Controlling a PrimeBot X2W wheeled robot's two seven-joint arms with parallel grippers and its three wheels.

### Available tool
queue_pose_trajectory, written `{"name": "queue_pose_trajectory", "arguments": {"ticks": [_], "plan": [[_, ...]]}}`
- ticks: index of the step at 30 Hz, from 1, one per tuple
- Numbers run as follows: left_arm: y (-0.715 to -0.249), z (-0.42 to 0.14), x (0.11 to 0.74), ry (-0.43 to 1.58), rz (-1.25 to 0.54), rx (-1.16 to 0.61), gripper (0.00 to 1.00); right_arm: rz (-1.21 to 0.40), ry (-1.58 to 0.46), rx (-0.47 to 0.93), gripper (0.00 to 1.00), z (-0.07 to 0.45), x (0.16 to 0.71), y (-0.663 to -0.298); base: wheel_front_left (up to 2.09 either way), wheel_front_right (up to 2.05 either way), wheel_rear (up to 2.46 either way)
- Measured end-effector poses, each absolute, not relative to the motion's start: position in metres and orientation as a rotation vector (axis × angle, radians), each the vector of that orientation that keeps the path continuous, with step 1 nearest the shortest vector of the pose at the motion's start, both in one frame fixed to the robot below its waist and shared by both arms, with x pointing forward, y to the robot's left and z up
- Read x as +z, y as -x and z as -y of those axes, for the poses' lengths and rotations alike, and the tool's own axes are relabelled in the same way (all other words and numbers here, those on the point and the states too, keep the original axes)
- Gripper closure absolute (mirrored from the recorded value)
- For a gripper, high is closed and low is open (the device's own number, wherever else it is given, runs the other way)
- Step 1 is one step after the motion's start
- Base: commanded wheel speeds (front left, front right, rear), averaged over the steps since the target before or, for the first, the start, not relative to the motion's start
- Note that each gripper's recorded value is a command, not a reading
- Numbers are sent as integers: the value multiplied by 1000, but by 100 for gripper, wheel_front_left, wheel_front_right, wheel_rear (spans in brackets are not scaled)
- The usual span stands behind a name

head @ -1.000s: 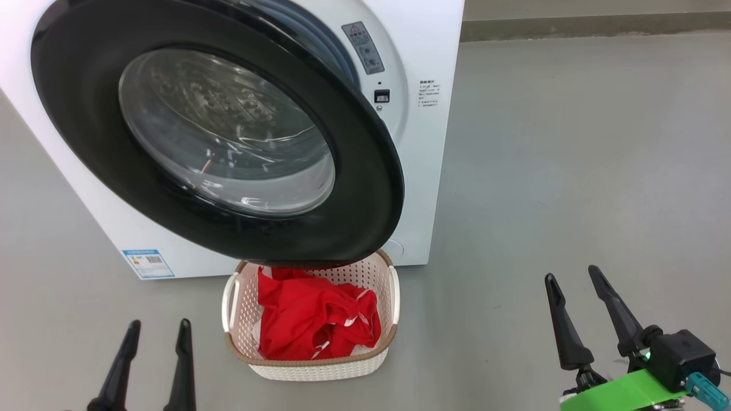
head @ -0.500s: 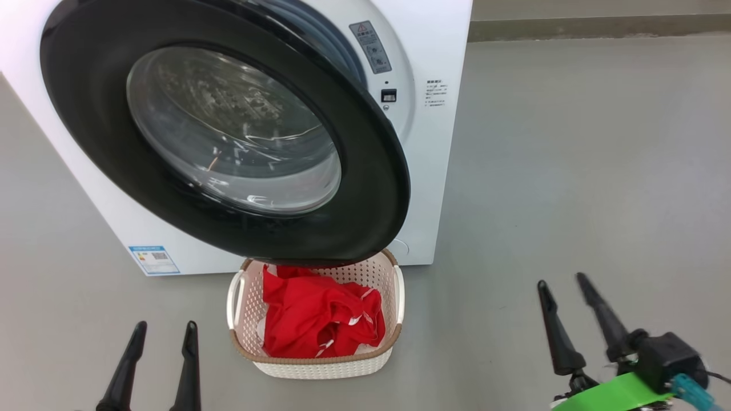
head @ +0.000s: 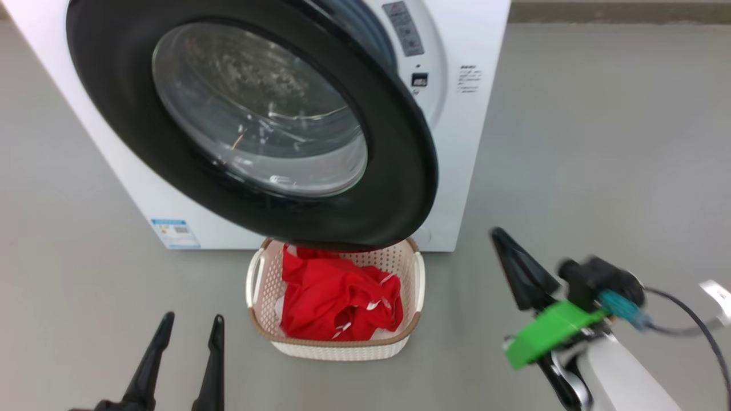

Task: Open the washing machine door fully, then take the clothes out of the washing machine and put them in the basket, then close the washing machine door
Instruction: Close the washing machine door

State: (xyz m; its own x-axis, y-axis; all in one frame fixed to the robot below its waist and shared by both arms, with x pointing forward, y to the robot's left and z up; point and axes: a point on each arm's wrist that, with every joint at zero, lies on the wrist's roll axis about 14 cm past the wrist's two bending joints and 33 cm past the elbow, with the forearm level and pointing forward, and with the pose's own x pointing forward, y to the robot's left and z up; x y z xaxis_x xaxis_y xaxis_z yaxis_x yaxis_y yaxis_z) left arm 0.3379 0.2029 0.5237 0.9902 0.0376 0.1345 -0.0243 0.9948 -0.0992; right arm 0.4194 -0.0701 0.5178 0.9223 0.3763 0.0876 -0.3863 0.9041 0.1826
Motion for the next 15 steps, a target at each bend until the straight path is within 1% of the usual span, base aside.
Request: {"name": "queue_pose_trajectory", "arguments": {"ticks": [8, 15], "plan": [[-343, -210, 520, 91, 124, 46, 0, -22, -147, 593, 100, 7, 517, -447, 0, 0, 0], [-346, -219, 517, 85, 114, 76, 0, 0, -133, 626, 100, -8, 528, -481, 0, 0, 0]]}}
